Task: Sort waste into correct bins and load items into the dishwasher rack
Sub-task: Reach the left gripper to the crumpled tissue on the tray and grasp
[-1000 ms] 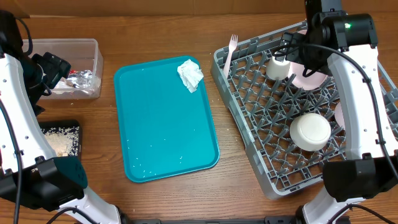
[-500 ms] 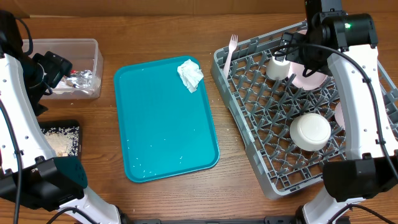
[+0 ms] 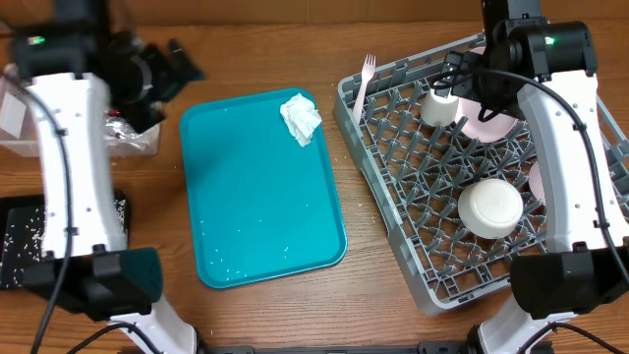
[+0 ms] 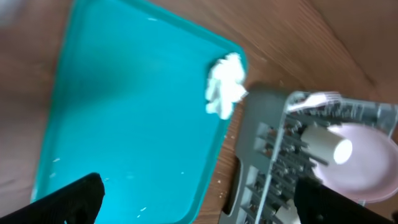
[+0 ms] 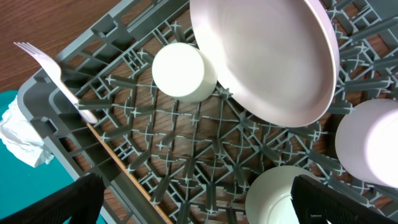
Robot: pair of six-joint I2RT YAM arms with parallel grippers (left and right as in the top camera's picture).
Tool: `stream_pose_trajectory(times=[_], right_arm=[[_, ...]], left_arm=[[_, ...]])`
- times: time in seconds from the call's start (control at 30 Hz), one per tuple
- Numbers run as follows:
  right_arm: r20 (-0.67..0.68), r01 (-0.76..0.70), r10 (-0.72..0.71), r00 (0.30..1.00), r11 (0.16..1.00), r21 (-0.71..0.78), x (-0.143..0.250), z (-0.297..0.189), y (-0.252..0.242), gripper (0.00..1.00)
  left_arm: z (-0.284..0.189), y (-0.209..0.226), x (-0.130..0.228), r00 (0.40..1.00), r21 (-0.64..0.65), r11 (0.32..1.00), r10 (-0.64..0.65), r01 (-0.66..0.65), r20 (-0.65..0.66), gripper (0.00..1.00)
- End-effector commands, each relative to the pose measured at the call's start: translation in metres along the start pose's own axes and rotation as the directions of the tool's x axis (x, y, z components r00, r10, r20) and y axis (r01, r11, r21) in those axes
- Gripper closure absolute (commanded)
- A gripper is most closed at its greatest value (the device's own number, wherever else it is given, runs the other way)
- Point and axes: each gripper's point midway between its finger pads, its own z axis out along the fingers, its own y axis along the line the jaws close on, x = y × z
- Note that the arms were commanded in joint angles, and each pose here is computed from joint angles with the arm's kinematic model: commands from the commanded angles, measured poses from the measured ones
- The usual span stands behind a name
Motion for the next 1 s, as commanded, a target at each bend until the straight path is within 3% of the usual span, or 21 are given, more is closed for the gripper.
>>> stream_pose_trajectory(times=[0.0,0.17,0.3,0.5,0.97], right_arm=[[0.036,-0.009,0.010,0.999,1.000,-0.019,-0.005,-0.013,0.000,0.00],[0.036,-0.009,0.010,0.999,1.000,-0.019,-0.005,-0.013,0.000,0.00],[0.036,-0.009,0.010,0.999,1.000,-0.019,-0.005,-0.013,0.000,0.00],[0.036,-0.009,0.010,0.999,1.000,-0.019,-0.005,-0.013,0.000,0.00],[0.036,-0.009,0.010,0.999,1.000,-0.019,-0.005,-0.013,0.000,0.00]], left_arm=[[0.012,-0.033,0.013,0.999,0.026,0.999,0.032,-0.033,0.006,0.00],[0.058,-0.089,0.035,0.982,0.015,0.983,0.182,-0.183,0.046,0.00],[0.109,-0.097,0.051,0.993,-0.056,0.992,0.115,-0.115,0.006,0.00],[0.177,-0.075,0.058,0.997,-0.162,0.987,-0.006,-0.006,-0.079,0.00],[0.268,-0.036,0.071,0.980,-0.272,0.962,-0.059,0.006,-0.188,0.00]])
